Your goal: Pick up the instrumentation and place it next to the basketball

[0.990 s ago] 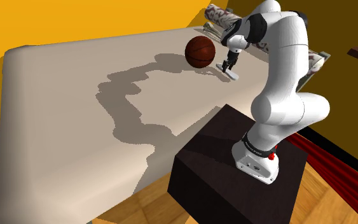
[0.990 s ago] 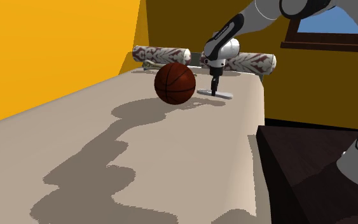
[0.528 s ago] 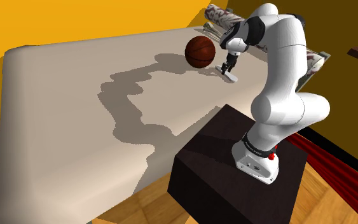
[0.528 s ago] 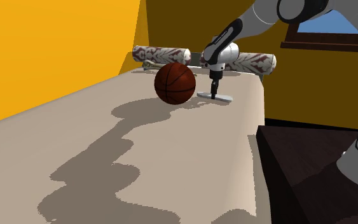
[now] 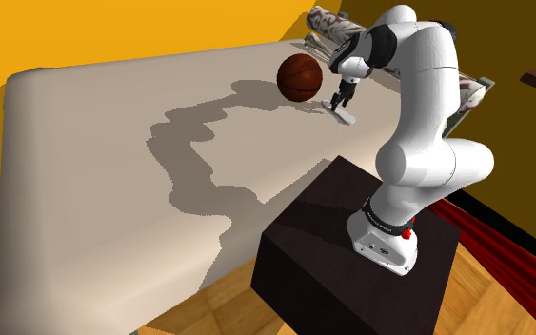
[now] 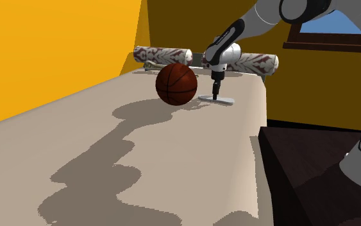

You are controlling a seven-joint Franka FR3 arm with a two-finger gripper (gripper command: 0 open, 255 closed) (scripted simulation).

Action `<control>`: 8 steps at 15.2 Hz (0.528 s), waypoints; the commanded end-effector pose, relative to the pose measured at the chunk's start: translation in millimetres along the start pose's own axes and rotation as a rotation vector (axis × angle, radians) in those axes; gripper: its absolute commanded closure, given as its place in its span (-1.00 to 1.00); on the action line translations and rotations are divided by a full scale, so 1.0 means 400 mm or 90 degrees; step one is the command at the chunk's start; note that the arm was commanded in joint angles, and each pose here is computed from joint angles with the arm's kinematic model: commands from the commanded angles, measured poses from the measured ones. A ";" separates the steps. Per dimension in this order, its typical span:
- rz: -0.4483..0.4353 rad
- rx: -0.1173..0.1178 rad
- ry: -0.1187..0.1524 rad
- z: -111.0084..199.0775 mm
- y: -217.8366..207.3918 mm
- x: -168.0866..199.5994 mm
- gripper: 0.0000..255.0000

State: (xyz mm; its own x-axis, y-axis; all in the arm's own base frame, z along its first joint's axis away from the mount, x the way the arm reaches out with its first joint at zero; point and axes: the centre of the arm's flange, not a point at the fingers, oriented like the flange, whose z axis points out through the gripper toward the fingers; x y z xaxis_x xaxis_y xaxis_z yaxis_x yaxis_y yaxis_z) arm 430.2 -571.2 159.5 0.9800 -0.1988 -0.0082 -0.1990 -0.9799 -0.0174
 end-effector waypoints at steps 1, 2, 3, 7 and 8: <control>0.000 0.000 0.000 0.000 0.000 0.000 -1.00; 0.000 0.000 0.000 0.000 0.000 0.000 -1.00; 0.000 0.000 0.000 -0.033 0.000 0.000 -1.00; 0.000 0.000 0.000 -0.125 0.000 0.000 -1.00; 0.000 0.000 0.000 -0.125 0.000 0.000 -1.00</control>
State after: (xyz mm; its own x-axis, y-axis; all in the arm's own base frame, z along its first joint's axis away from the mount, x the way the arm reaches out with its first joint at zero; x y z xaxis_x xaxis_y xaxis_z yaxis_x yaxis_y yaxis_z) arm 431.1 -572.2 206.9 0.9800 -0.1986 -0.0072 -0.1987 -0.9799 -0.0167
